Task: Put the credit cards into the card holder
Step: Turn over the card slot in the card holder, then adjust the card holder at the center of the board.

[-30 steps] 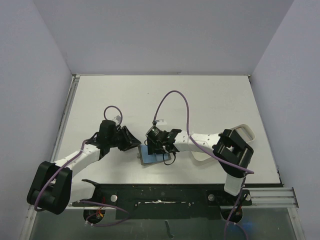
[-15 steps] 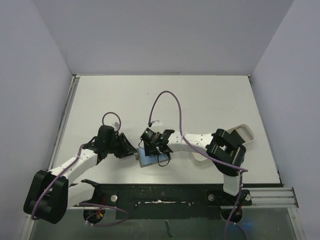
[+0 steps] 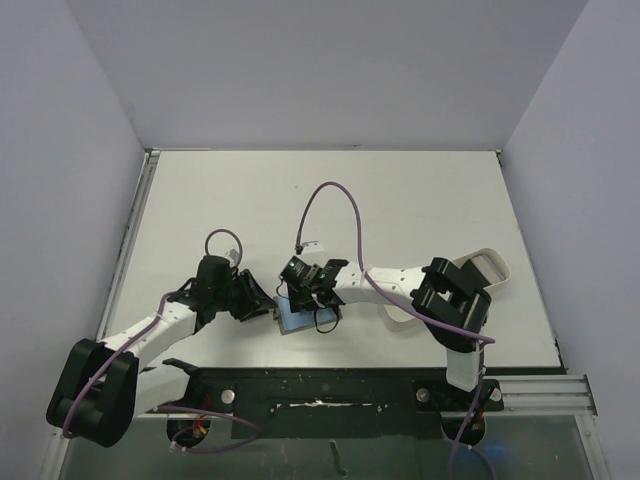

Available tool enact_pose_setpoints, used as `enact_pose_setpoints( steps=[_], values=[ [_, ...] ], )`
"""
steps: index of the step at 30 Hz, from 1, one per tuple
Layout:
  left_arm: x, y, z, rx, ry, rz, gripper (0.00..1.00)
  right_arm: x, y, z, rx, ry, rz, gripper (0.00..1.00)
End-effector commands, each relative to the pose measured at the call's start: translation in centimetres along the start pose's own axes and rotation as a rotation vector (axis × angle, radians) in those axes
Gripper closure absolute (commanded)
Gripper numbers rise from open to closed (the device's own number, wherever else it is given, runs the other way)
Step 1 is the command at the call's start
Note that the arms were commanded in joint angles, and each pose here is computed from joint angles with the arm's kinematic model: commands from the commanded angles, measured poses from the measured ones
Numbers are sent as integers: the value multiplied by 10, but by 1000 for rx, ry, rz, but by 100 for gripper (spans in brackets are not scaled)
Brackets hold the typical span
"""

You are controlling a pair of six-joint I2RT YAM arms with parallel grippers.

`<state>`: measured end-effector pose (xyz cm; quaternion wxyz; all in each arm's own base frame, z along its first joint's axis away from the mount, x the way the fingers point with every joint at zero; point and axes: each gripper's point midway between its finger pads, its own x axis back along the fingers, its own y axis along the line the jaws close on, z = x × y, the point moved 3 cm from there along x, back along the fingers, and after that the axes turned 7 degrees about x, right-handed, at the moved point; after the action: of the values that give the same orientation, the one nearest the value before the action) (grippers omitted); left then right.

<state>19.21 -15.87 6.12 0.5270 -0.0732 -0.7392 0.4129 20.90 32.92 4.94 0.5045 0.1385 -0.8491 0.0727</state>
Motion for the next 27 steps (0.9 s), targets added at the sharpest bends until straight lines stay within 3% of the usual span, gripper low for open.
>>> enact_pose_setpoints(
  steps=[1,9,27],
  values=[
    [-3,-20,-8,-12,-23,88,65,6,-4,2,29,15,-17,37],
    [-11,-17,-14,-27,-21,41,79,26,-1,-22,42,-51,-62,37],
    [8,-58,-39,-105,-105,83,76,57,-16,-51,45,-122,-113,38]
  ],
)
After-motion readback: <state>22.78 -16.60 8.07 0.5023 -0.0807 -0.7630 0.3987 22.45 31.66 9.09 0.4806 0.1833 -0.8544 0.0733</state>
